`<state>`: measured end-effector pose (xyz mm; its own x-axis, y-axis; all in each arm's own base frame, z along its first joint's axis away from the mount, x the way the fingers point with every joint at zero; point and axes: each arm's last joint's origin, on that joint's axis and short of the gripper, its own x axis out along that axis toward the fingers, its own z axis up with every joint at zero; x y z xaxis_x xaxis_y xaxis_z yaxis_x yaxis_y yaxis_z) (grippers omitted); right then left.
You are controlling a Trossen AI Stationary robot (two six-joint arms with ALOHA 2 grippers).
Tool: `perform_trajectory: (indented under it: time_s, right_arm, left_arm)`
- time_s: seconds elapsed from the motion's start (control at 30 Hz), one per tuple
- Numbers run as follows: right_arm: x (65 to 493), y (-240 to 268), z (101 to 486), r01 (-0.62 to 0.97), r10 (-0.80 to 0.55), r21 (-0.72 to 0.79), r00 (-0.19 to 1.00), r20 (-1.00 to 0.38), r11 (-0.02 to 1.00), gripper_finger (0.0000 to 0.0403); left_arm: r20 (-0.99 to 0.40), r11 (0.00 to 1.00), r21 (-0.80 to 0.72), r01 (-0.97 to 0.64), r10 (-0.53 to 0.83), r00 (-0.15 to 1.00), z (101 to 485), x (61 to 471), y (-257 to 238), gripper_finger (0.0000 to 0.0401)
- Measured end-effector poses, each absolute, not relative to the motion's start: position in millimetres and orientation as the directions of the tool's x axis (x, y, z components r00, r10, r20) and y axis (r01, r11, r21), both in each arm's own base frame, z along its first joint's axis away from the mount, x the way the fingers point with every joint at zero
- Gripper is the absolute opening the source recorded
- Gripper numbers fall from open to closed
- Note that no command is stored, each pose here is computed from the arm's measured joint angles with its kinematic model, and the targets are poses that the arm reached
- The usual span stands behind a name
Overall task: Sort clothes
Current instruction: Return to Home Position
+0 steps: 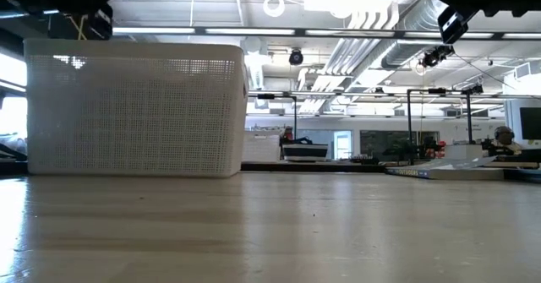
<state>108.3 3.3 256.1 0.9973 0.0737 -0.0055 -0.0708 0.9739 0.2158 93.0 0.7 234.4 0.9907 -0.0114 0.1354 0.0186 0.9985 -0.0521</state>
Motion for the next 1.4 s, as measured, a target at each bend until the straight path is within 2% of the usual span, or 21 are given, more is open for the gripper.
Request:
perform_trajectory:
  time_s: [0.13, 0.23, 0.47, 0.63, 0.73, 0.87, 1.0, 1.2, 1.3, 1.4]
  right_arm:
    - [108.3, 2.7, 254.9, -0.049, 0.054, 0.225, 0.998, -0.018, 0.973, 0.0000]
    - [108.5, 2.4, 254.4, -0.037, 0.044, 0.225, 0.999, -0.024, 0.974, 0.0000]
    - [108.4, 2.3, 254.5, -0.034, 0.040, 0.228, 0.999, -0.022, 0.973, 0.0000]
    - [108.4, 2.3, 254.5, -0.034, 0.040, 0.238, 0.999, -0.022, 0.971, 0.0000]
    - [108.4, 2.3, 254.5, -0.034, 0.040, 0.251, 0.999, -0.022, 0.967, 0.0000]
    - [108.4, 2.3, 254.5, -0.033, 0.040, 0.255, 0.999, -0.022, 0.966, 0.0000]
    - [108.4, 2.3, 254.5, -0.034, 0.040, 0.251, 0.999, -0.022, 0.967, 0.0000]
    - [108.4, 2.2, 254.5, -0.031, 0.038, 0.244, 0.999, -0.022, 0.969, 0.0000]
    - [108.4, 2.2, 254.5, -0.030, 0.036, 0.244, 0.999, -0.023, 0.969, 0.0000]
    - [108.4, 2.2, 254.5, -0.030, 0.036, 0.244, 0.999, -0.023, 0.969, 0.0000]
  left_arm:
    - [-0.068, 0.998, -0.056, 0.041, -0.045, 0.997, 229.5, 100.4, -6.8, 0.0000]
    - [-0.162, 0.999, 0.002, -0.042, 0.042, 0.986, 222.3, 111.3, -11.4, 0.0000]
    - [-0.203, 0.968, 0.146, -0.206, 0.233, 0.951, 216.5, 124.0, -12.1, 0.0000]
    - [-0.227, 0.869, 0.354, -0.346, 0.439, 0.870, 210.1, 121.9, -1.0, 0.0000]
    - [-0.220, 0.823, 0.405, -0.398, 0.511, 0.831, 210.3, 121.4, 5.9, 0.0000]
    - [-0.208, 0.854, 0.363, -0.373, 0.465, 0.861, 210.4, 123.6, 6.2, 0.0000]
    - [-0.109, 0.907, 0.284, -0.311, 0.353, 0.929, 238.2, 124.6, -0.2, 0.0000]
    - [-0.036, 0.955, 0.208, -0.211, 0.223, 0.974, 265.6, 122.5, -15.3, 0.0000]
    - [-0.099, 0.971, 0.201, -0.129, 0.151, 0.984, 254.6, 128.8, -28.7, 0.0000]
    - [-0.172, 0.968, 0.211, -0.137, 0.175, 0.969, 240.4, 136.6, -42.0, 0.0000]
